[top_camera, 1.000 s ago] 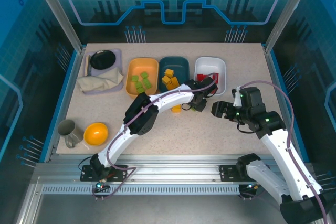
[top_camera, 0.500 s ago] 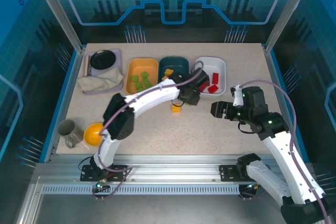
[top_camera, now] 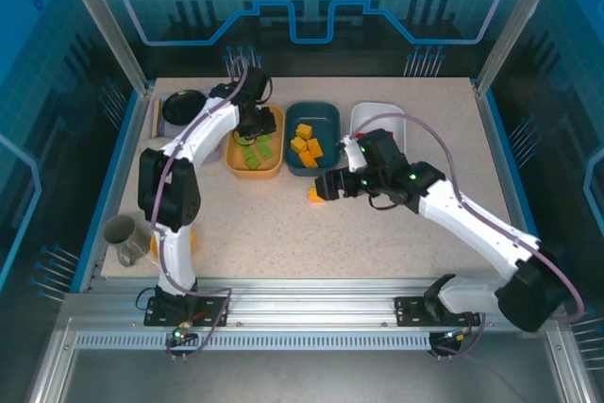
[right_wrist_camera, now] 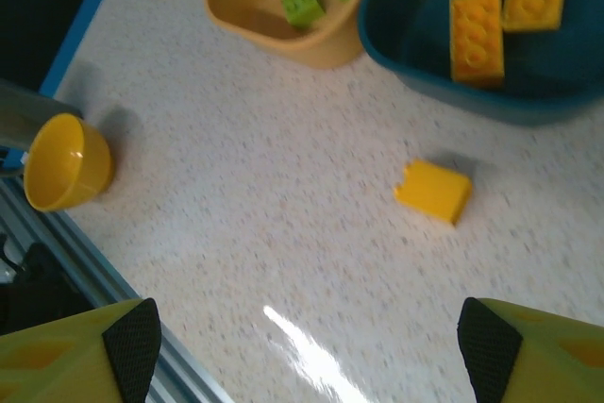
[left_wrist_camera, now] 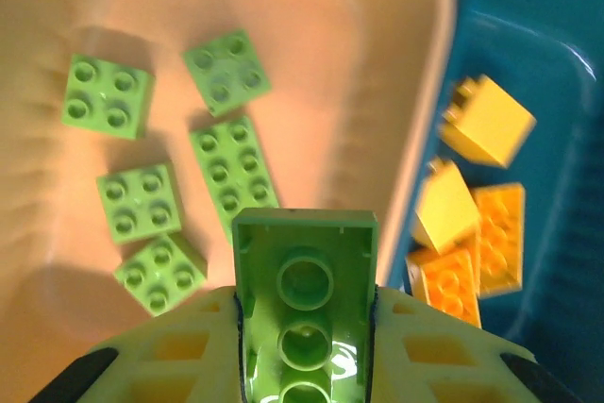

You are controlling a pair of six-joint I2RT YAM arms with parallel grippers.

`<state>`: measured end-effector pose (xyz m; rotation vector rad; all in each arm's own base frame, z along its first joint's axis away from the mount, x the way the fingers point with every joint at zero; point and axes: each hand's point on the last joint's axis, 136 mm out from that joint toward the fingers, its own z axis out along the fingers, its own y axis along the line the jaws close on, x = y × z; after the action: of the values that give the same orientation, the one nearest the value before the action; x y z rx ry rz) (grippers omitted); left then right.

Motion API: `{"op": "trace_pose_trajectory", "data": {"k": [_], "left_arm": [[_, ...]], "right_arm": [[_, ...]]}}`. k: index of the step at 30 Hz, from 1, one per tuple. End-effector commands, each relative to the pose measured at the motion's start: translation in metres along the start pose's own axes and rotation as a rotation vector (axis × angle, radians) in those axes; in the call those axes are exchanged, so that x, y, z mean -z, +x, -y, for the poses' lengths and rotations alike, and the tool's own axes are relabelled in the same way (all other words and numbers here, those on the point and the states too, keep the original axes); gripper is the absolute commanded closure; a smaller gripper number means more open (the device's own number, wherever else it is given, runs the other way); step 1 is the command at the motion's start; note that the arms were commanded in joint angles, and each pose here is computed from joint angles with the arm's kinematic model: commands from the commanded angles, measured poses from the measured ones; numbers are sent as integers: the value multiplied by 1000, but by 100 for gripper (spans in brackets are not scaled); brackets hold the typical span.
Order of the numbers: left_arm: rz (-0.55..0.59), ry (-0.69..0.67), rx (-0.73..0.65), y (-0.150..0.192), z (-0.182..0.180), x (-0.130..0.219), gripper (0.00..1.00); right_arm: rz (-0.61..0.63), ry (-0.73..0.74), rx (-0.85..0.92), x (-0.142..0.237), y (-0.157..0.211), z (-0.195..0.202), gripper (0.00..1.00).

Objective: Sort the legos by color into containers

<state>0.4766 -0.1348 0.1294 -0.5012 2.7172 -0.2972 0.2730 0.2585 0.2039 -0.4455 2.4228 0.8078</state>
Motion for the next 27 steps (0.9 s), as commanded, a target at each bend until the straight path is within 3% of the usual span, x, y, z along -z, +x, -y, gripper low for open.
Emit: {"op": "trace_pose_trajectory", "data": {"k": [1,7,13,17,22,27], "left_arm": [[-46,74,62,-19,8,-22,72],[-97,78,71,-40,7,-66,71],[-108,121,90,-43,15,-87,69],[-137,111,96,-36,12,-95,59],[-120,120,83,-36,17,-79,45],[-63,145,84,-43,23,-40,42]], "right_arm": [[56,-67,48,-6,-36,-24,15],[-31,-31,-1,-32,-45,-18,16],[-54,-37,-65,-48,-41,-14,17],[-77,-17,-87,-56,-38,-10,17],[-88,-3,-98,-65,-35,-6,17],[0,-37,-33,-68,-40,-19,17]]}}
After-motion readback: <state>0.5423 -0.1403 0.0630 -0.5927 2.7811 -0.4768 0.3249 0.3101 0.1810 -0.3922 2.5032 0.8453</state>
